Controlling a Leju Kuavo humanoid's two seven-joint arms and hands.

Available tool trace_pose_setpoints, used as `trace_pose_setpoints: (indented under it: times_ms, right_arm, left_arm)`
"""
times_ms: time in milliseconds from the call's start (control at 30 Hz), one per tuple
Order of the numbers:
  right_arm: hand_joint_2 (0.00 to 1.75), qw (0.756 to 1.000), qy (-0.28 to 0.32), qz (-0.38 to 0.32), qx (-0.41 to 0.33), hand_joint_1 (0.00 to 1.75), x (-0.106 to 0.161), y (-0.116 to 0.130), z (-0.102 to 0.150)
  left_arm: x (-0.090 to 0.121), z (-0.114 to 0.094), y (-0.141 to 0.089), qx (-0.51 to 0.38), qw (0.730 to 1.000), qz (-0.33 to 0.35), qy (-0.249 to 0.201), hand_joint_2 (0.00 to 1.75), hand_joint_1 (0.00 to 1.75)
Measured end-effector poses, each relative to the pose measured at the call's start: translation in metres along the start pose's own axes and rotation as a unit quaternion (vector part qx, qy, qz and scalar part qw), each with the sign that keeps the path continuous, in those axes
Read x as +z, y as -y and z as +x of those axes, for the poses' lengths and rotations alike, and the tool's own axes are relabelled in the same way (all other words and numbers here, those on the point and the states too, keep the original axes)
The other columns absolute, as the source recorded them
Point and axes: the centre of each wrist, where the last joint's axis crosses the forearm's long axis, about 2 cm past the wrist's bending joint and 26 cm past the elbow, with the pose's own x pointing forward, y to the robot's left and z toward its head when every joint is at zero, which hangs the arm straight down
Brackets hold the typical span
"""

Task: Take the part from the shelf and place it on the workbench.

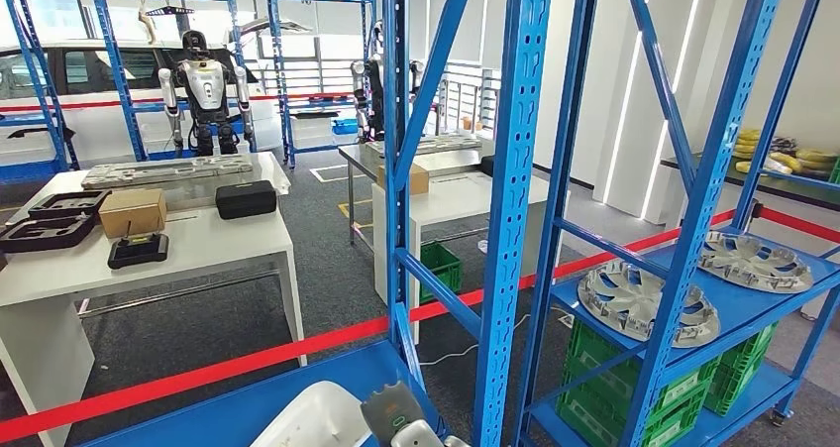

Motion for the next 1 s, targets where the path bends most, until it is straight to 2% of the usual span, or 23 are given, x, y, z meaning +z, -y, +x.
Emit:
trace_pose_setpoints:
  times_ms: [200,367,1000]
  right_arm:
    - [1.75,0.999,0.021,0.023,-0.02,1.61,-0.004,-0.013,0.006]
    - [1.75,0.998,0.033,0.038,-0.032,1.61,-0.009,-0.024,0.022]
    - [1.75,0.996,0.051,0.064,-0.04,1.61,-0.015,-0.032,0.055]
  left_arm:
    - [0.0,0.0,0.0,0.001,1.0,-0.009,0.01,1.75,0.0]
    - [0.0,0.0,0.001,-0.001,1.0,-0.016,0.015,1.75,0.0]
    - [0.001,-0.002,0.001,0.0,1.0,-0.017,0.011,1.75,0.0]
